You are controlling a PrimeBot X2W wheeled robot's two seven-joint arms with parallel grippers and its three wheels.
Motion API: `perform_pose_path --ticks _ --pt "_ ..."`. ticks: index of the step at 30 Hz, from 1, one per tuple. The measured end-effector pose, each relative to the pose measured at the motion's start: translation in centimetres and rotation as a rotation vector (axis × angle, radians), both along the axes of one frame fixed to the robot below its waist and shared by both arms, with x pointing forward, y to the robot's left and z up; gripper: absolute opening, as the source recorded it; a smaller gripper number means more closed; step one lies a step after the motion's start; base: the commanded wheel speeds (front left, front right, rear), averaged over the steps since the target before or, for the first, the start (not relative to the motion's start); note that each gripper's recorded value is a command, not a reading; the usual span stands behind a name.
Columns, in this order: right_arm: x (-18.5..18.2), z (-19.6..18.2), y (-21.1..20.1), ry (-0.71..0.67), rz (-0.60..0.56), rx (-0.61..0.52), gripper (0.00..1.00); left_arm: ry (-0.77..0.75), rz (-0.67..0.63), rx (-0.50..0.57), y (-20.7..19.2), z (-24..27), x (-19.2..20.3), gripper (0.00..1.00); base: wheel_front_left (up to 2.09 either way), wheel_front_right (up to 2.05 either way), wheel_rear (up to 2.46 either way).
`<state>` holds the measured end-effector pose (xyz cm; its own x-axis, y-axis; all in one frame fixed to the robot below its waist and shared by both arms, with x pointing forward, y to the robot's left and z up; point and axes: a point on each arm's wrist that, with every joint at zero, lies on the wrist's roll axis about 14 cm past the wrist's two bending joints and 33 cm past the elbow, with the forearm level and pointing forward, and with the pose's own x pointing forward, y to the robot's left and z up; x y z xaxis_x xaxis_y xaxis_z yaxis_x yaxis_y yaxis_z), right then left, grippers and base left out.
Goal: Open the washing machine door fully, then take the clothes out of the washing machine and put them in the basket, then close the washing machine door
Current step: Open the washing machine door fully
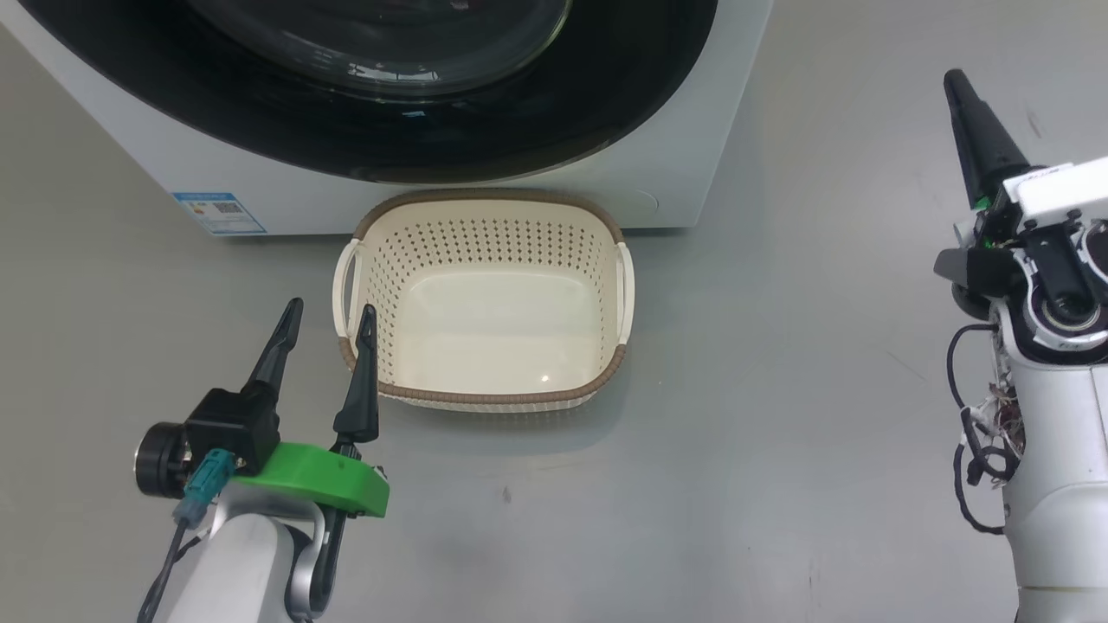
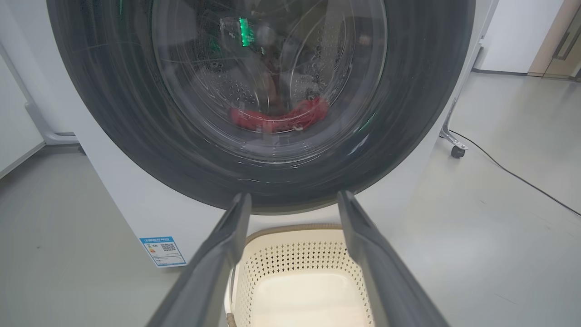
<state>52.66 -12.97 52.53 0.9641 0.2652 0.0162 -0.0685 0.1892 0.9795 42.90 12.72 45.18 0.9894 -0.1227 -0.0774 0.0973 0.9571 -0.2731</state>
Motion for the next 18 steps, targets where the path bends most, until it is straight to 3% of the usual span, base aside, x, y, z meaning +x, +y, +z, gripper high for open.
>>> perform_pose_path --ticks 18 --pt "8.9 1.9 6.4 -0.032 0.242 0.068 0.00 0.037 0.045 0.027 2.0 -2.1 1.9 1.00 0.00 0.00 0.00"
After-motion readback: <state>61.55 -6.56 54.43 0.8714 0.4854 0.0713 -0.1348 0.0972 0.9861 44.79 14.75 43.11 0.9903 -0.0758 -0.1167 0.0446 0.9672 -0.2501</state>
